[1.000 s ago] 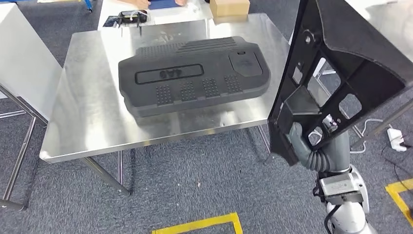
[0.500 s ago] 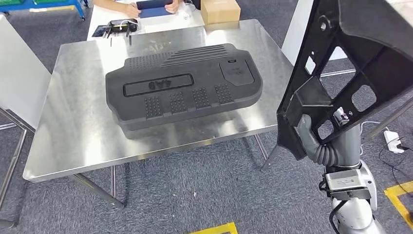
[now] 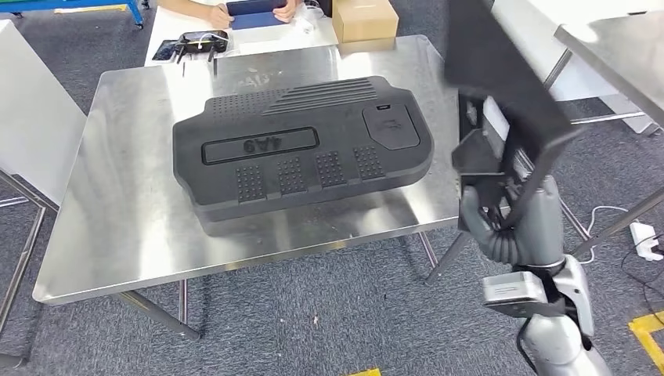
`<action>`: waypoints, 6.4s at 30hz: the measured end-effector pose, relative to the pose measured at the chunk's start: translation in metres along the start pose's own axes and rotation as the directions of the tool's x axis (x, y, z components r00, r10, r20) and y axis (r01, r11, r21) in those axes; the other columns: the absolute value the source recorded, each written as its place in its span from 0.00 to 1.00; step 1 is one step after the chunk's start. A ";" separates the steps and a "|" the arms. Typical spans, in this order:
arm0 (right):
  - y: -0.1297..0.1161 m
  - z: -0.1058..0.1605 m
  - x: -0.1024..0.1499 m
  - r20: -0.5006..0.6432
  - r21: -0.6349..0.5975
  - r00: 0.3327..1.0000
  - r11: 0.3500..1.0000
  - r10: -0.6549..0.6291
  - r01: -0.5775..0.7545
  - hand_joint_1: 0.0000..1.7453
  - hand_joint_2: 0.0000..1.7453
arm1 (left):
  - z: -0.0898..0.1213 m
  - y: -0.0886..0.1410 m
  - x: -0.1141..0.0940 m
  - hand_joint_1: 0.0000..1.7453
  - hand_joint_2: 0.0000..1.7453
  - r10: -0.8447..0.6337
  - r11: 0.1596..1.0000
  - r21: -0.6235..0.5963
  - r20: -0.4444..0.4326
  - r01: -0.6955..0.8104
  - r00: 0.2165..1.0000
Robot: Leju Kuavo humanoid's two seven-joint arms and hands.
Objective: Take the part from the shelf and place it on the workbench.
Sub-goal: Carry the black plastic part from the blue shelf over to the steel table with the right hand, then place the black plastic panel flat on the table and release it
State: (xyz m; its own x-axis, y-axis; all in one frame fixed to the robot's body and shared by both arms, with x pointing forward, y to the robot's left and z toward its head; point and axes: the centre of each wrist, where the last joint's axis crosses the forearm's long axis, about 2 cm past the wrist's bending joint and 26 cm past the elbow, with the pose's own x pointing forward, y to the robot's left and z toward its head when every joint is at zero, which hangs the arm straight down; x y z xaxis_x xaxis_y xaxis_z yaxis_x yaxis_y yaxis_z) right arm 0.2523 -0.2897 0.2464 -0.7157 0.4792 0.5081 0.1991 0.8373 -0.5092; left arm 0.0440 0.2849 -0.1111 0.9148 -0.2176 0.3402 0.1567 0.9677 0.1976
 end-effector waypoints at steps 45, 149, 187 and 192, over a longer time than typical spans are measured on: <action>0.124 -0.079 0.008 0.194 0.139 0.875 0.871 0.443 -0.471 1.00 1.00 | -0.004 -0.003 0.020 0.00 1.00 -0.081 0.996 -0.038 0.018 0.082 0.997; 0.190 -0.061 -0.102 0.276 0.511 0.699 0.516 0.659 -0.688 0.00 1.00 | -0.007 -0.015 0.054 0.00 1.00 -0.206 0.978 -0.010 0.091 0.208 0.974; 0.207 -0.084 -0.003 -0.089 0.398 0.905 0.818 -0.417 0.416 0.00 0.00 | -0.005 -0.014 0.038 0.00 1.00 -0.153 0.988 0.009 0.109 0.153 0.982; 0.193 -0.073 0.027 -0.093 0.288 0.698 0.652 -0.710 0.702 0.00 1.00 | -0.003 -0.014 0.028 0.00 0.50 -0.140 0.990 0.014 0.118 0.140 0.983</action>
State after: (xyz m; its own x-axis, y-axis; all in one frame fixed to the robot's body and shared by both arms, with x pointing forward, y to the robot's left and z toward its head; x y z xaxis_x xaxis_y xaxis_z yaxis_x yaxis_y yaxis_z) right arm 0.3203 -0.0957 0.2130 -0.5785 -0.2356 0.7809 -0.5652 0.8060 -0.1756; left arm 0.0686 0.2660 -0.1068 0.8336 -0.3647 0.4149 0.2775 0.9259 0.2564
